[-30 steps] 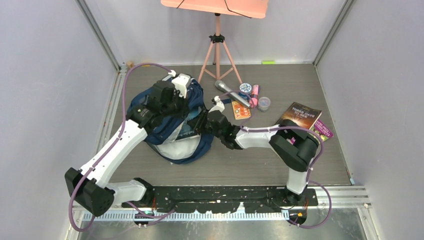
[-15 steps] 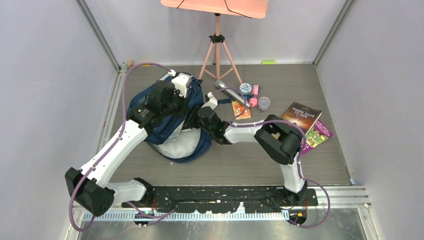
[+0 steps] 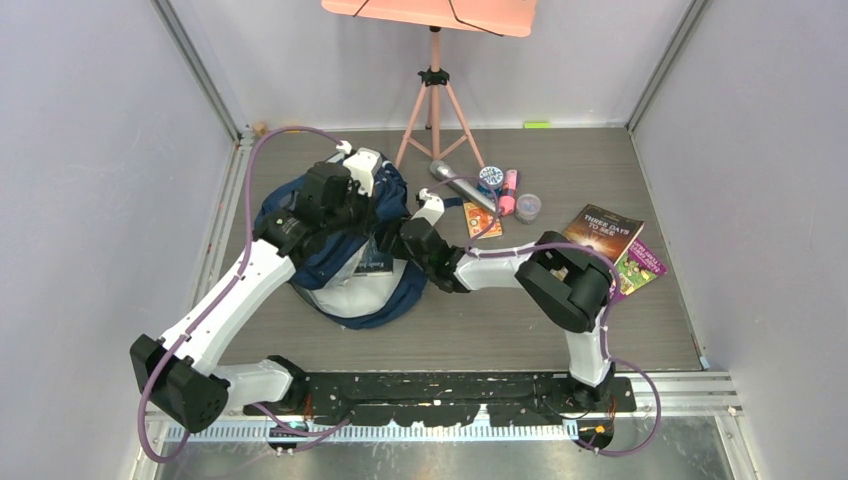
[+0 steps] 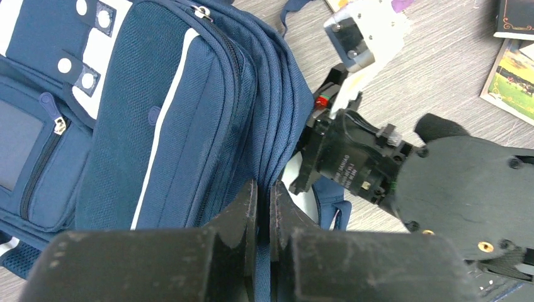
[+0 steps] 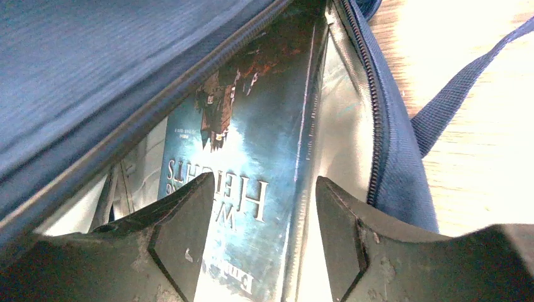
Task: Pack the student bag
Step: Place the book in the student bag.
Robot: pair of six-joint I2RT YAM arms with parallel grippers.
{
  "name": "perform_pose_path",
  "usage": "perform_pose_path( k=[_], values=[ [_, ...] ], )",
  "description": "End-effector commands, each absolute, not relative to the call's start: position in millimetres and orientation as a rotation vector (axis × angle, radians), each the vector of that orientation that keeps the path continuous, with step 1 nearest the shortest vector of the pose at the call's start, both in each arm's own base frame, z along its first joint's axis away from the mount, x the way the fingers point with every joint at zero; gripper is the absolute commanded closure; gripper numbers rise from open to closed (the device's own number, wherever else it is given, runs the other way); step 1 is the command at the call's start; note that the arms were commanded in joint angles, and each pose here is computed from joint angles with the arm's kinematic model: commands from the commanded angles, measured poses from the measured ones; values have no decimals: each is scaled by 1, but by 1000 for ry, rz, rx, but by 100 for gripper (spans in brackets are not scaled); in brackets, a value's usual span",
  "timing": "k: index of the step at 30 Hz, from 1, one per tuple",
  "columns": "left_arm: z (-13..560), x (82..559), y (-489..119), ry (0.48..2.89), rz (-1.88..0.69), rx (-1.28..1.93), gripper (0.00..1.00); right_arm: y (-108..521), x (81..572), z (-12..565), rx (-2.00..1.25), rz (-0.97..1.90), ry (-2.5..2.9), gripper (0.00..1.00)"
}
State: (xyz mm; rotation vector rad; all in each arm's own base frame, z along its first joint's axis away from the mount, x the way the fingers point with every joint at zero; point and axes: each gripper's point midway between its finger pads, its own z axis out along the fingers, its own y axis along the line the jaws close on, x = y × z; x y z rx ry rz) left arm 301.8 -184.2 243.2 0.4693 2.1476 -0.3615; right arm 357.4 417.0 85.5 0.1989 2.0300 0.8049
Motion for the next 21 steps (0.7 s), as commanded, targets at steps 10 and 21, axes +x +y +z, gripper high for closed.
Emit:
perform_pose_path(
  k=[10,21],
  values=[
    [275,317,-178,2037,-310,401,100,386,309,169,42,794,1924,32],
    [277,315,-181,2031,-337,400,100,247,288,197,-76,300,2096,20]
  ],
)
